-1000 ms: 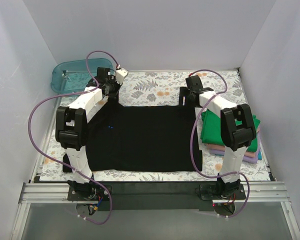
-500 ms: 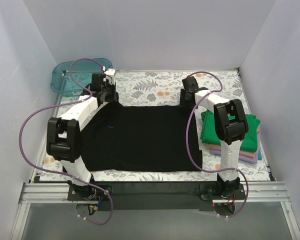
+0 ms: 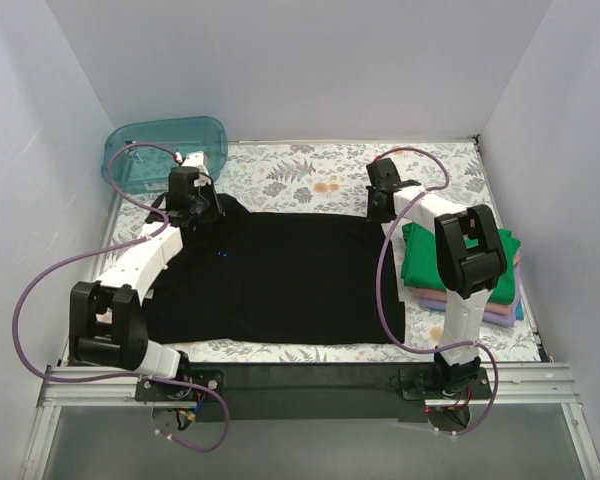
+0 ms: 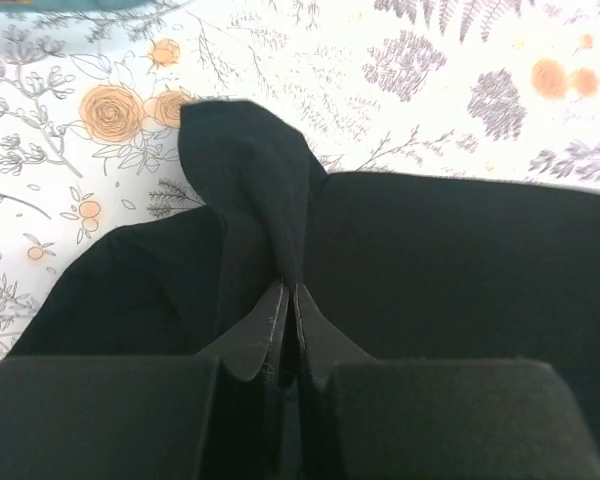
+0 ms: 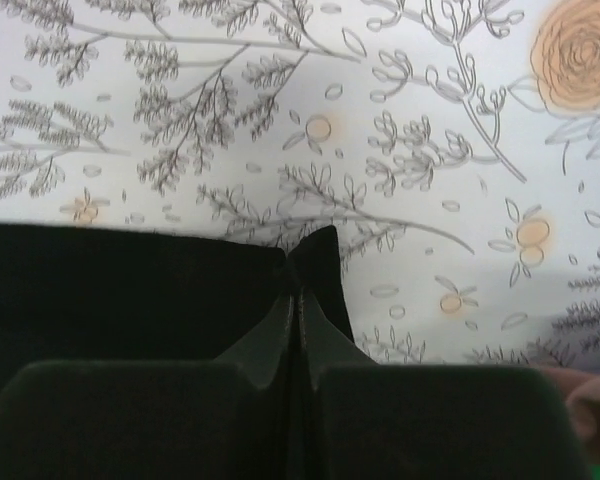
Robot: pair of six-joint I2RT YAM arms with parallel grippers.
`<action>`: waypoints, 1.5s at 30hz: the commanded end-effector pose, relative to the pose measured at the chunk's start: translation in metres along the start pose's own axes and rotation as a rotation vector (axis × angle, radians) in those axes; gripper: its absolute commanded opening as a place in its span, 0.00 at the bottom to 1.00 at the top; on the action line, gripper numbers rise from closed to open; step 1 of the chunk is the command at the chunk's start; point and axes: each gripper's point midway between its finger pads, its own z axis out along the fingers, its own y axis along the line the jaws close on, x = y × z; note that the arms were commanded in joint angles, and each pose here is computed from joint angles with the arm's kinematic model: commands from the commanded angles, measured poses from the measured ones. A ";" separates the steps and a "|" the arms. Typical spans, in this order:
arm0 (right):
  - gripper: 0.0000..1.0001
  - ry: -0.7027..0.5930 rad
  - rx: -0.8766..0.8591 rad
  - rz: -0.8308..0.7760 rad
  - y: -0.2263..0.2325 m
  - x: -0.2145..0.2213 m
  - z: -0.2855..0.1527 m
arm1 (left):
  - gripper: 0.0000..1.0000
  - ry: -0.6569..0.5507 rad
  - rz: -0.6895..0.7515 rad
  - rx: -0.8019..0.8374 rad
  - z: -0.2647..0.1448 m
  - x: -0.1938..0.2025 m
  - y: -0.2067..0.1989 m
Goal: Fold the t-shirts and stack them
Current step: Fold the tshirt
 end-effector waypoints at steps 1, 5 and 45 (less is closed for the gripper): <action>0.01 -0.069 -0.016 -0.010 0.000 -0.011 -0.038 | 0.00 -0.105 -0.070 -0.025 -0.030 -0.022 0.000; 0.01 -0.106 -0.056 0.017 -0.004 0.001 -0.066 | 0.00 -0.132 -0.186 -0.139 -0.047 -0.012 0.021; 0.01 -0.141 -0.317 -0.028 -0.016 0.135 -0.157 | 0.00 0.015 -0.641 -0.343 -0.190 0.089 0.050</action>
